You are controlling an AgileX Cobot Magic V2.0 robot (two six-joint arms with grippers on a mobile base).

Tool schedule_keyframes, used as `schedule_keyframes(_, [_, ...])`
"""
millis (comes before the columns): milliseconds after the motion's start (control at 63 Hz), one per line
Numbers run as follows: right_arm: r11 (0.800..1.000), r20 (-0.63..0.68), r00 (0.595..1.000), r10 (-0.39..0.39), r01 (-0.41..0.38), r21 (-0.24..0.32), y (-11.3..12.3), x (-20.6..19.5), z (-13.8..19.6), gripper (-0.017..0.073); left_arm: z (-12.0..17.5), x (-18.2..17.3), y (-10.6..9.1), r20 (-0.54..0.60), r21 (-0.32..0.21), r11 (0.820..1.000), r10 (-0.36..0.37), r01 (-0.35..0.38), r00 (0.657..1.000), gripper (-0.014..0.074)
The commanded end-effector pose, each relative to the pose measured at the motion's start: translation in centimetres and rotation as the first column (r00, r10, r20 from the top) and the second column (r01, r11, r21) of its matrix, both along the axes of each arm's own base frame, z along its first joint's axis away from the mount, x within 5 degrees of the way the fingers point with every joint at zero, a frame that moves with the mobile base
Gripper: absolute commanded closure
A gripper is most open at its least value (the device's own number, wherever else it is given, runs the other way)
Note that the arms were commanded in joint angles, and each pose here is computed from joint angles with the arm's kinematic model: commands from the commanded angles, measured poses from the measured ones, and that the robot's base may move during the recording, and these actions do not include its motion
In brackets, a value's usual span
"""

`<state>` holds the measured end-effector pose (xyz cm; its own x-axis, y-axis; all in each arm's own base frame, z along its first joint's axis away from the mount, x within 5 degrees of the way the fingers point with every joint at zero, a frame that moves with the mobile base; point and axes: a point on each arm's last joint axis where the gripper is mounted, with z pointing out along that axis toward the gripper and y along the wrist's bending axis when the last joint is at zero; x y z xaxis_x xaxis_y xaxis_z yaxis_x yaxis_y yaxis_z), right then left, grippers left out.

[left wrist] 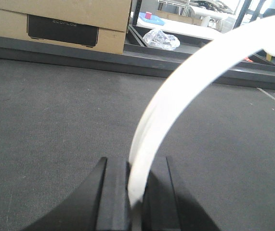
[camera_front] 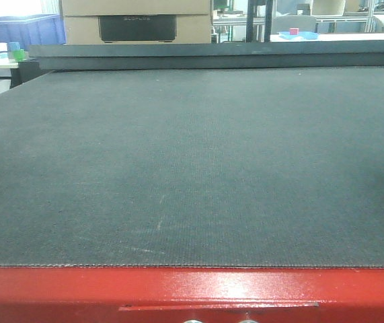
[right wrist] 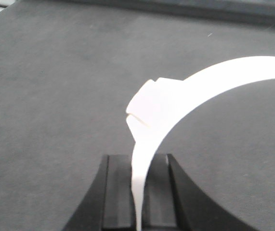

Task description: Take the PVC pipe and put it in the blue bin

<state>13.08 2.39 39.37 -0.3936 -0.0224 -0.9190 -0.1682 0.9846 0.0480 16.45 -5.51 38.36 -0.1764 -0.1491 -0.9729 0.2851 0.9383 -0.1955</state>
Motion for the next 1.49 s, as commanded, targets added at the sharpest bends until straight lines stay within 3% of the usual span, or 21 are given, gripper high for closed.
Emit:
schedule_keyframes(0, [1.000, 0.067, 0.998, 0.019, -0.020, 0.016, 0.2, 0.3, 0.9, 0.0720, 0.5, -0.1, 0.1, 0.037, -0.016, 1.000, 0.004, -0.004, 0.999, 0.0704])
schedule_keyframes(175, [1.000, 0.112, 0.994, 0.010, -0.012, 0.020, 0.1, 0.1, 1.0, 0.0720, 0.8, -0.1, 0.1, 0.071, -0.027, 1.000, 0.004, -0.002, 0.997, 0.0704])
schedule_keyframes(270, [1.000, 0.212, 0.977, -0.001, -0.004, 0.022, -0.2, -1.1, 1.5, 0.0720, 1.1, -0.8, 0.3, 0.102, -0.017, 1.000, 0.004, -0.003, 0.995, 0.0704])
schedule_keyframes(397, [0.999, 0.303, 0.953, -0.012, 0.025, -0.039, -1.0, -3.6, 1.4, 0.0720, 1.3, -2.5, 0.9, 0.145, -0.028, 1.000, 0.006, -0.002, 0.989, 0.0704])
schedule_keyframes(524, [0.999, 0.313, 0.950, -0.014, 0.027, -0.037, -1.4, -5.9, 0.9, 0.0720, 0.8, -4.4, 1.6, 0.177, -0.039, 0.999, 0.008, -0.001, 0.984, 0.0704])
schedule_keyframes(730, [0.999, 0.410, 0.912, -0.019, 0.029, -0.017, -1.7, -8.1, 1.6, 0.0720, 1.0, -6.4, 2.2, 0.242, -0.059, 0.998, 0.012, 0.002, 0.970, 0.0704])
schedule_keyframes(1476, [0.999, 0.421, 0.907, -0.020, 0.029, -0.015, -1.8, -8.4, 1.7, 0.0720, 1.2, -6.7, 2.3, 0.258, -0.064, 0.998, 0.013, 0.004, 0.966, 0.0704])
